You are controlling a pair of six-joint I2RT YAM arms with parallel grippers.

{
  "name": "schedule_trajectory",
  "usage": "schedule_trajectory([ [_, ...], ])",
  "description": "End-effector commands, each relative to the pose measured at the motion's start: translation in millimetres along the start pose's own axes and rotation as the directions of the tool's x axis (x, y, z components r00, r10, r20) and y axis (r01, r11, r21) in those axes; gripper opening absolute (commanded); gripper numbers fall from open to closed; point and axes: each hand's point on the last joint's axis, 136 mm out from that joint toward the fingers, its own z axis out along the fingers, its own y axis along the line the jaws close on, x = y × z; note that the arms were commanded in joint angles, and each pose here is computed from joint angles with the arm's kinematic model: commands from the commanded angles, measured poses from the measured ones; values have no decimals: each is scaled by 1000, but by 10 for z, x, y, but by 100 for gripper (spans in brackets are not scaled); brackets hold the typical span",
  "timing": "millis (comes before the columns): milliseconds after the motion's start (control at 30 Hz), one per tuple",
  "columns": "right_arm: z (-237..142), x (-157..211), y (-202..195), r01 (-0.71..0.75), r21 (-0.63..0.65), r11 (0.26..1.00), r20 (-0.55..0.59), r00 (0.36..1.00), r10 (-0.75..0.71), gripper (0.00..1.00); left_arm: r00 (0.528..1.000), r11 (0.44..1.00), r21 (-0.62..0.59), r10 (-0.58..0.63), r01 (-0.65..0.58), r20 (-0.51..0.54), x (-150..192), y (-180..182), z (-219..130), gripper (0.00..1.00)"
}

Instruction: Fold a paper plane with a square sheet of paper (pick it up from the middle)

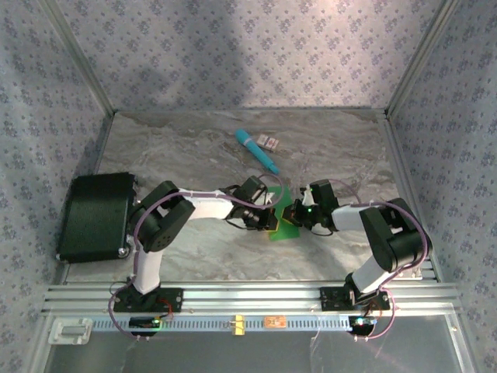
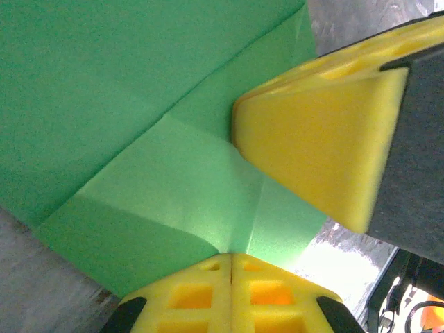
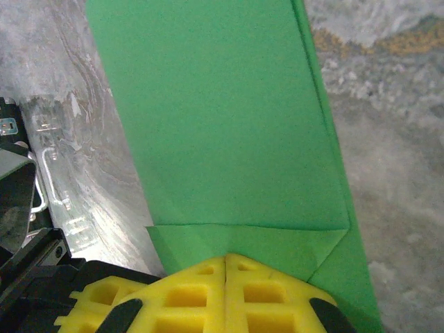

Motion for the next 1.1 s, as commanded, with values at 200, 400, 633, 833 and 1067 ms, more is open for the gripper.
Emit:
schedule_trajectory([
  [200, -177, 43, 167, 28, -6, 1000, 6, 1000, -28, 0, 998, 992, -123, -25, 17, -66, 284, 297, 39, 3],
  [400, -22, 251, 21, 13, 33, 999, -64, 998, -11, 0, 999, 992, -126, -18, 13, -38, 227, 280, 9, 1],
  [633, -35, 0, -298, -55, 81, 995, -9, 998, 56, 0, 999, 991, -130, -23, 18, -41, 246, 306, 17, 1],
  [833, -115, -386, -343, -91, 75, 993, 68, 994, 86, 0, 998, 990, -139, -30, 23, -49, 262, 343, 38, 0],
  [1067, -205, -602, -352, -98, 75, 992, 125, 988, 88, 0, 999, 988, -152, -36, 30, -41, 258, 399, 5, 0],
])
